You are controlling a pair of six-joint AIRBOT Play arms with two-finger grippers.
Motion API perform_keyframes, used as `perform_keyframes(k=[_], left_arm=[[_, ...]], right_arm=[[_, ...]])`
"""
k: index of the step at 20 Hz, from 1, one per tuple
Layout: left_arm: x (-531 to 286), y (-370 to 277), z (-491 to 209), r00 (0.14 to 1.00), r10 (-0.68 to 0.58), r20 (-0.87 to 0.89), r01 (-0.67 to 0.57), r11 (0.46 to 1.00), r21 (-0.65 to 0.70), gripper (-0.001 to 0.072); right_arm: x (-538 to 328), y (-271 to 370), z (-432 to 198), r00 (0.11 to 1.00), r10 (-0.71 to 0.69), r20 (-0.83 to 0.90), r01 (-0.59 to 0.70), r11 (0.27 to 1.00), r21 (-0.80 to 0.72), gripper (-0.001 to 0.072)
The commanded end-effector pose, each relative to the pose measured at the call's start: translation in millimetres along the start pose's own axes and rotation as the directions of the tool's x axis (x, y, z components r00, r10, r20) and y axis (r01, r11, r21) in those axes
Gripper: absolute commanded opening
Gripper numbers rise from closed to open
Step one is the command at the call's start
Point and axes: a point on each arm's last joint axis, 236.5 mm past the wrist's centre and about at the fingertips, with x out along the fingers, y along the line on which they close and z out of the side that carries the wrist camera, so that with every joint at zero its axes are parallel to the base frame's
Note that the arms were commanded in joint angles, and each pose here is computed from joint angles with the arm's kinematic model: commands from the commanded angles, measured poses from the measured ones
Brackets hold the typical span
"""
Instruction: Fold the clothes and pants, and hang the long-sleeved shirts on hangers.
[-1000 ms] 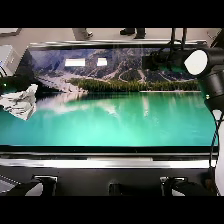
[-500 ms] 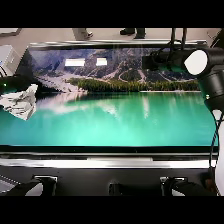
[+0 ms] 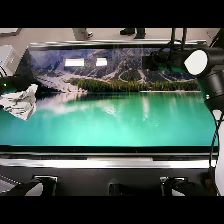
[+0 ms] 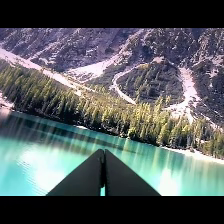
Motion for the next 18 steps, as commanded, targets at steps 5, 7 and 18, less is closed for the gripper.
perform_keyframes(k=[5, 7, 18], left_arm=[[0, 0, 0, 1.0, 0.0, 0.0, 0.0, 1.0, 0.001, 0.0022], [0, 0, 0, 1.0, 0.0, 0.0, 0.0, 1.0, 0.001, 0.0022], [-12, 100, -18, 0.951, 0.298, -0.082, -0.309, 0.907, -0.285, 0.0719]], right_arm=[[0, 1, 0, 1.0, 0.001, 0.001, -0.001, 1.0, -0.001, 0.003], [0, 1, 0, 1.0, 0.001, 0.001, -0.001, 1.0, 0.0, 0.003], [-1, 6, -18, 0.997, 0.022, -0.075, -0.02, 1.0, 0.022, 0.0034]])
